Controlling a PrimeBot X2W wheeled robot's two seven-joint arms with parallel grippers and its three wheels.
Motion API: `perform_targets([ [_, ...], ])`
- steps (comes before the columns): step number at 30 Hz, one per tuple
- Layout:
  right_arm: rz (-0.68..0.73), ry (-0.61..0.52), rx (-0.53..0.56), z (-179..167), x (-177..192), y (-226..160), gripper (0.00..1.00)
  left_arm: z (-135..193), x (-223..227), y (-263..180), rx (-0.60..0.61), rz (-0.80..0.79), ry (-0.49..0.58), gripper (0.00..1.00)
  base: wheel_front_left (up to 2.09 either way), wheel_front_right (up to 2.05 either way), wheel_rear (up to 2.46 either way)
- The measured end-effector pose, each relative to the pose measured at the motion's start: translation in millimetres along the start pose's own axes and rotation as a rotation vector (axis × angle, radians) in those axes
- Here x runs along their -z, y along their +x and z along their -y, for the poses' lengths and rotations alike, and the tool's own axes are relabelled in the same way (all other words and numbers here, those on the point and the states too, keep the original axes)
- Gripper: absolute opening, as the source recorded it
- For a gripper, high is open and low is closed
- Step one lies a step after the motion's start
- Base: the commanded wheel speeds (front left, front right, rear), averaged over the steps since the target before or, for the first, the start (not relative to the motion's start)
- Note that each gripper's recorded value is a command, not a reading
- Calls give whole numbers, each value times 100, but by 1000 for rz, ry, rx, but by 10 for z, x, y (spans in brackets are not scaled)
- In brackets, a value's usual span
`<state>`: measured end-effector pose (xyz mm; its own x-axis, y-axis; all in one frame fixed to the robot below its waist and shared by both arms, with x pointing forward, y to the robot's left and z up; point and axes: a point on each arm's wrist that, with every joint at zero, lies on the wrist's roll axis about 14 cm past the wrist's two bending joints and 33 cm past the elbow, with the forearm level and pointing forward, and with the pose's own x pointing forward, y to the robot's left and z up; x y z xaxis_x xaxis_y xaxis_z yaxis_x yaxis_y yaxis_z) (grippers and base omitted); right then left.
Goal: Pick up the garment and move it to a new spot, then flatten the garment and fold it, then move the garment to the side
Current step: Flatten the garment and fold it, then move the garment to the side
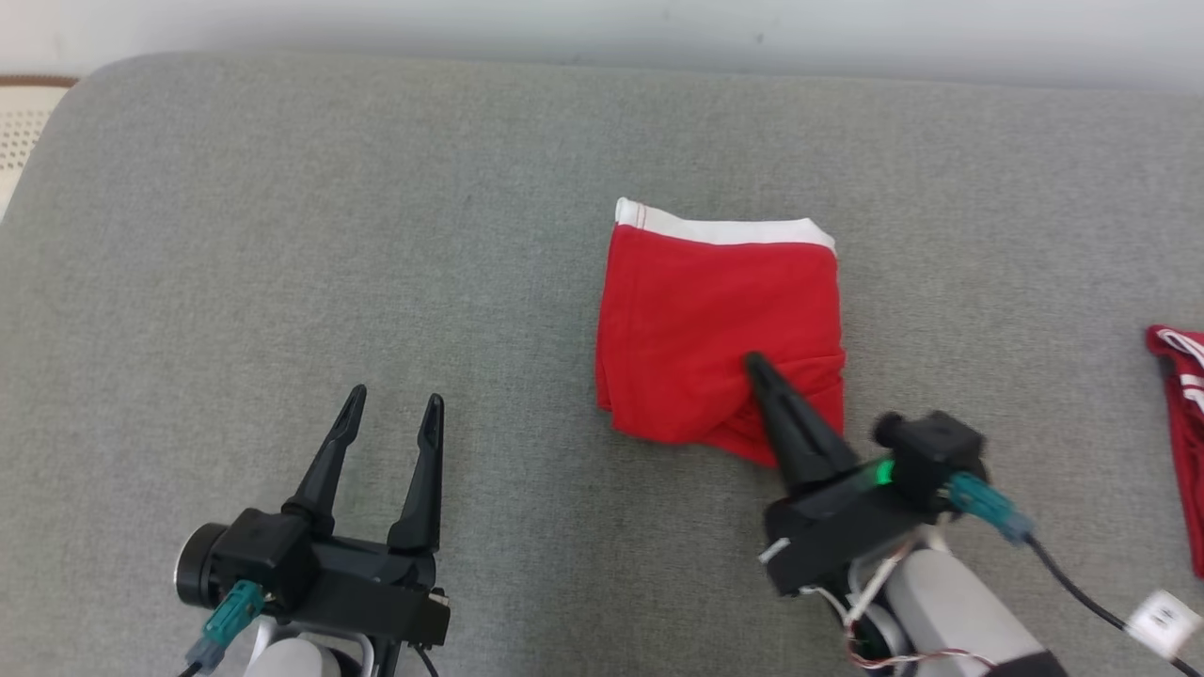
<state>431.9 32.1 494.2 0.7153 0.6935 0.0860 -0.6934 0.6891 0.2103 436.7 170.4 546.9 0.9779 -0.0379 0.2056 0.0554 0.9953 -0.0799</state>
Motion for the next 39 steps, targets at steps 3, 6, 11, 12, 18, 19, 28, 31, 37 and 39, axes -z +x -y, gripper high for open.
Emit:
perform_targets([
  [3,48,-18,81,191,-162,-161,0,24,-20,-13,6,4,5,100,0,0,0],
  [6,82,-49,157,366,-304,-327,85,45,-64,-9,16,16,9,100,0,0,0],
  [11,126,-113,277,640,-544,-595,100,78,-129,-9,27,34,15,100,0,0,0],
  [12,128,-129,292,665,-572,-641,100,80,-141,-10,26,37,15,100,0,0,0],
  [18,103,-173,367,749,-627,-917,100,100,-192,-27,37,43,23,100,0,0,0],
  [19,95,-178,375,748,-627,-957,100,101,-197,-37,38,43,24,100,0,0,0],
  [28,64,-194,415,697,-648,-1200,100,109,-273,-81,40,56,31,100,0,0,0],
  [31,61,-194,420,682,-659,-1232,100,102,-284,-96,37,55,32,100,0,0,0],
  [37,55,-192,419,662,-659,-1227,100,59,-294,-108,14,54,14,100,0,0,0],
  [39,53,-193,416,663,-656,-1209,100,47,-287,-115,9,51,10,100,0,0,0],
])
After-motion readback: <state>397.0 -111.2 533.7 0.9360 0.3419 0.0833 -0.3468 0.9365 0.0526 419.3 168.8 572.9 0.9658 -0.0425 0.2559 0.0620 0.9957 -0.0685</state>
